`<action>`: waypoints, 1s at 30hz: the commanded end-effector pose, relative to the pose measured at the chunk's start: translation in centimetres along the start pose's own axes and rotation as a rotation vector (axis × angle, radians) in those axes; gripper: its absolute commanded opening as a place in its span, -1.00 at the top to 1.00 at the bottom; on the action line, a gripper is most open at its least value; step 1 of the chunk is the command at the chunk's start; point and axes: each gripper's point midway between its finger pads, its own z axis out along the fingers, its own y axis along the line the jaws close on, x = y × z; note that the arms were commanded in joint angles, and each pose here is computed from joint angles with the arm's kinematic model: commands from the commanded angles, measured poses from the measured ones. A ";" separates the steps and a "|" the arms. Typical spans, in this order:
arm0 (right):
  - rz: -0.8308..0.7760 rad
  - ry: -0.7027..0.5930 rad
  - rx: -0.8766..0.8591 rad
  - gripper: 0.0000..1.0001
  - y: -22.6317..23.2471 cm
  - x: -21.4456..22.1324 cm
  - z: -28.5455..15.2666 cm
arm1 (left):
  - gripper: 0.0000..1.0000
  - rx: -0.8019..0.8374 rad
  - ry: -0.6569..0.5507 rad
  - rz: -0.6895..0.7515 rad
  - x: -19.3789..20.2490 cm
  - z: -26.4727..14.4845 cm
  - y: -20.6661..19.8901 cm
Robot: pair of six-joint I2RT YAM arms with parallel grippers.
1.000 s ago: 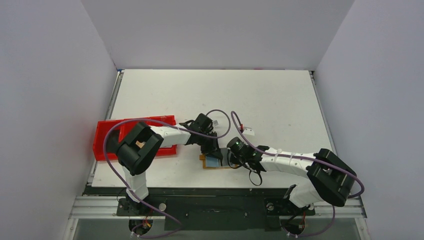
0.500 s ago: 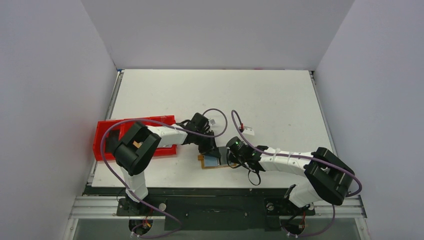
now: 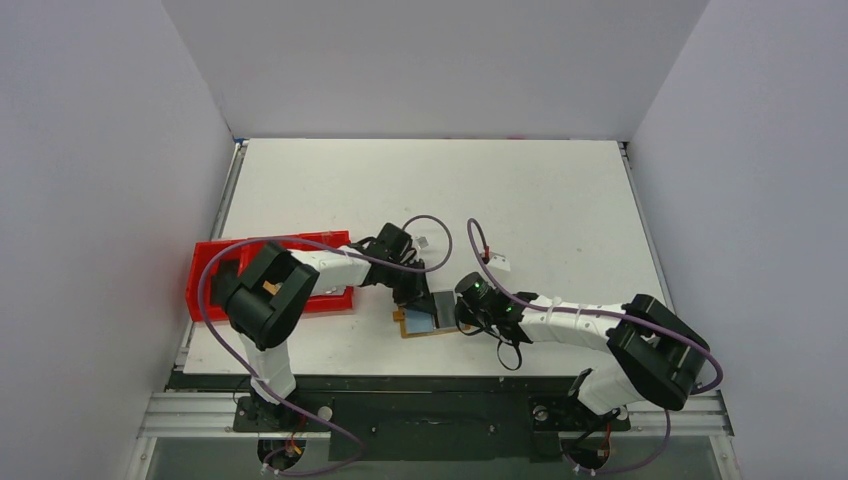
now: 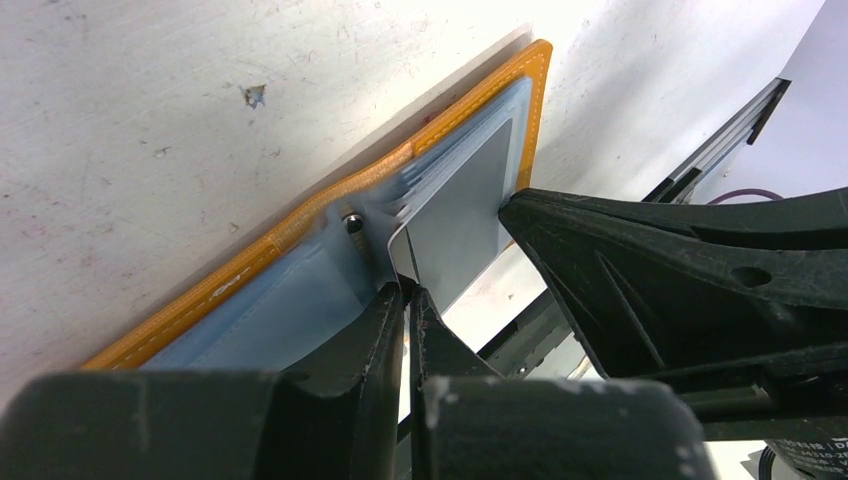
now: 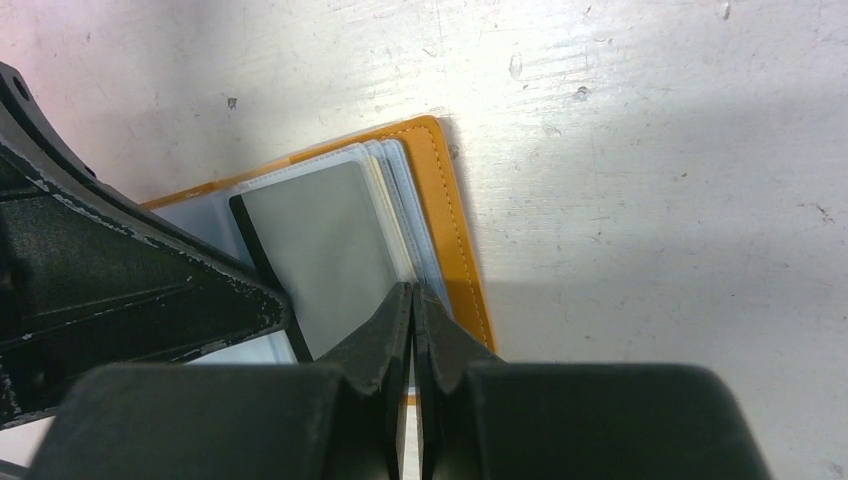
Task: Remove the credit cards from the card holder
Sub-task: Remove the credit card from the card holder.
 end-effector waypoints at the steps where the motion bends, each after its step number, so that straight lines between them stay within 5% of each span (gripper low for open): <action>1: -0.081 0.146 0.205 1.00 -6.8 4.4 0.4 | 1.00 -0.007 0.008 0.045 0.3 -1.3 0.3; 26: -0.106 0.121 0.132 0.98 -4.4 2.9 -0.2 | 1.00 -0.144 -0.003 0.005 0.0 -1.8 3.9; 30: -0.097 0.107 0.081 0.78 -3.1 2.4 -0.6 | 1.00 -0.134 0.002 0.007 0.1 -1.7 3.9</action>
